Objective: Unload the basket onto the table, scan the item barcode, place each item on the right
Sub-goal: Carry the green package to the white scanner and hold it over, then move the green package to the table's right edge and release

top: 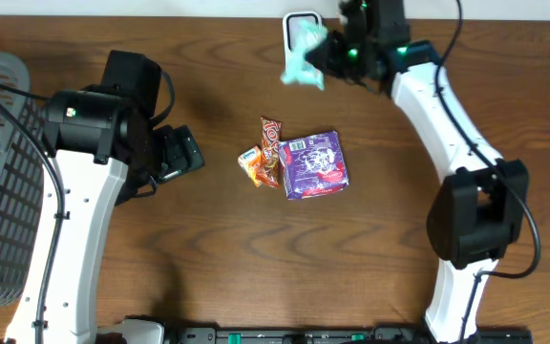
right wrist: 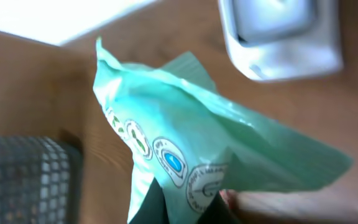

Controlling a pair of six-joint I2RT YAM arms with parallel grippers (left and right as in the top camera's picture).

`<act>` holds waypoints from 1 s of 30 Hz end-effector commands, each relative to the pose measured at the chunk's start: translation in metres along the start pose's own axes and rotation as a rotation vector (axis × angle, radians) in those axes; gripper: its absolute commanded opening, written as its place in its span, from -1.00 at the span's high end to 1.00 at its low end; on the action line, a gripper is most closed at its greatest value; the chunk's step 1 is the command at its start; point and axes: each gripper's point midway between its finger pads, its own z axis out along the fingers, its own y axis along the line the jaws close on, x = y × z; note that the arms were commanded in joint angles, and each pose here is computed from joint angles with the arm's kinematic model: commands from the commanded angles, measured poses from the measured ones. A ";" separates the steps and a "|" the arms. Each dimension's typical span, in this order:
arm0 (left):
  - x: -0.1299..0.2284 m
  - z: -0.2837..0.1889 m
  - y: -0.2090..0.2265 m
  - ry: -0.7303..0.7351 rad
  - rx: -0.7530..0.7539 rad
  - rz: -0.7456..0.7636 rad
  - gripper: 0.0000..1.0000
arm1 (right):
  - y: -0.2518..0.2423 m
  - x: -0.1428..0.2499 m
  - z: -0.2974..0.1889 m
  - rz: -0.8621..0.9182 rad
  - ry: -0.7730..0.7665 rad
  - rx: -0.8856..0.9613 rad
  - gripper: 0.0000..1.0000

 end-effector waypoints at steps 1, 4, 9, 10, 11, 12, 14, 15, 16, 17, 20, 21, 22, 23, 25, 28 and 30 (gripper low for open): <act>-0.002 0.000 0.003 -0.005 -0.018 -0.003 -0.96 | 0.005 -0.022 0.017 0.127 -0.087 -0.059 0.98; -0.002 0.000 0.003 -0.005 -0.018 -0.003 -0.96 | 0.014 -0.044 0.027 0.130 -0.174 -0.138 0.98; -0.002 0.000 0.003 -0.005 -0.018 -0.003 -0.96 | 0.004 -0.060 0.053 0.153 -0.249 -0.206 0.95; -0.002 0.000 0.003 -0.005 -0.018 -0.003 -0.96 | -0.001 -0.062 0.058 0.164 -0.260 -0.208 0.93; -0.002 0.000 0.003 -0.005 -0.018 -0.003 -0.96 | -0.006 -0.063 0.064 0.166 -0.274 -0.205 0.89; -0.002 0.000 0.003 -0.005 -0.018 -0.003 -0.96 | -0.011 -0.064 0.069 0.164 -0.287 -0.204 0.85; -0.002 0.000 0.003 -0.005 -0.018 -0.003 -0.96 | -0.020 -0.064 0.077 0.165 -0.297 -0.196 0.84; -0.002 0.000 0.003 -0.005 -0.018 -0.003 -0.96 | -0.024 -0.064 0.079 0.156 -0.298 -0.190 0.83; -0.002 0.000 0.003 -0.005 -0.018 -0.003 -0.96 | -0.026 -0.064 0.080 0.144 -0.299 -0.182 0.83; -0.002 0.000 0.003 -0.005 -0.018 -0.003 -0.96 | -0.029 -0.064 0.080 0.123 -0.299 -0.174 0.83; -0.002 0.000 0.003 -0.005 -0.018 -0.003 -0.96 | -0.034 -0.068 0.075 0.070 -0.306 -0.162 0.85; -0.002 0.000 0.003 -0.005 -0.018 -0.003 -0.96 | -0.036 -0.072 0.071 0.072 -0.306 -0.163 0.91; -0.002 0.000 0.003 -0.005 -0.018 -0.003 -0.96 | -0.039 -0.078 0.065 0.074 -0.304 -0.170 0.95; -0.002 0.000 0.003 -0.005 -0.018 -0.003 -0.96 | -0.040 -0.083 0.059 0.073 -0.302 -0.179 0.98; -0.002 0.000 0.003 -0.005 -0.018 -0.003 -0.96 | -0.048 -0.096 0.043 0.083 -0.298 -0.195 0.98; -0.002 0.000 0.003 -0.005 -0.018 -0.003 -0.96 | -0.069 -0.118 0.011 0.134 -0.284 -0.182 0.98; -0.002 0.000 0.003 -0.005 -0.018 -0.003 -0.96 | -0.091 -0.129 -0.015 0.185 -0.281 -0.128 0.98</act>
